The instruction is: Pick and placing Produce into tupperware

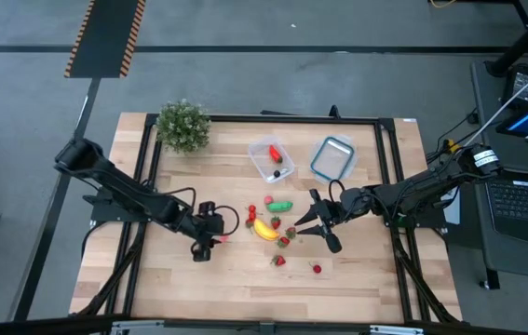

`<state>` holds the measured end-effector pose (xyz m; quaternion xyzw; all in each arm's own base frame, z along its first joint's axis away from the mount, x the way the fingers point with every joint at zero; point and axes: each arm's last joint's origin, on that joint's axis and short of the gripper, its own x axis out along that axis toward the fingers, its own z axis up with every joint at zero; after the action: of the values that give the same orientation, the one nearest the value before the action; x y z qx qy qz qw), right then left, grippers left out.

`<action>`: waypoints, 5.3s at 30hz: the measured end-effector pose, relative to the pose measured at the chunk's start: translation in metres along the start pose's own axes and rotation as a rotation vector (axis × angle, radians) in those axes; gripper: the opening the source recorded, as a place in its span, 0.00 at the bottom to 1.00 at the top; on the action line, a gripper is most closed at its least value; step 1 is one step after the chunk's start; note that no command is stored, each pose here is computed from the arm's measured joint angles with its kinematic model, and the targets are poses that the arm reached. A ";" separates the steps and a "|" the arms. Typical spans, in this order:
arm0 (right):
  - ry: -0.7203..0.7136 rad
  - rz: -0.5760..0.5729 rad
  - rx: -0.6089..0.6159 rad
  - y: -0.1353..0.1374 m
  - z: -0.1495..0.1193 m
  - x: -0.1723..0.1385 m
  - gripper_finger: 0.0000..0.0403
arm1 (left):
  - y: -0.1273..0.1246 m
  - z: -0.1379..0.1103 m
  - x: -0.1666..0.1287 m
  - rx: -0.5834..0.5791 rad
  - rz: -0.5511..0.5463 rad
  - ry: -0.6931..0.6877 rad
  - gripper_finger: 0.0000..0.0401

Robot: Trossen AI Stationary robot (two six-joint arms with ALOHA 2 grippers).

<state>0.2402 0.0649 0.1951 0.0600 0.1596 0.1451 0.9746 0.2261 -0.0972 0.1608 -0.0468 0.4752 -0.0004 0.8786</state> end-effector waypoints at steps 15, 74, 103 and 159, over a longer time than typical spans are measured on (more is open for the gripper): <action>0.003 -0.001 0.000 0.000 0.000 0.000 0.30 | 0.004 -0.006 0.024 -0.002 0.051 0.081 0.41; 0.012 -0.002 0.000 0.000 -0.001 0.000 0.30 | 0.013 0.006 0.049 -0.016 0.019 0.002 0.42; 0.016 -0.003 0.001 0.000 -0.002 0.000 0.30 | 0.012 0.014 0.049 0.021 -0.050 -0.055 0.16; 0.047 -0.006 -0.028 -0.001 -0.005 0.000 0.30 | 0.045 -0.001 -0.080 0.059 0.010 -0.562 0.09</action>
<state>0.2387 0.0645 0.1907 0.0423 0.1807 0.1456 0.9718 0.1797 -0.0488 0.2234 -0.0173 0.2128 0.0032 0.9769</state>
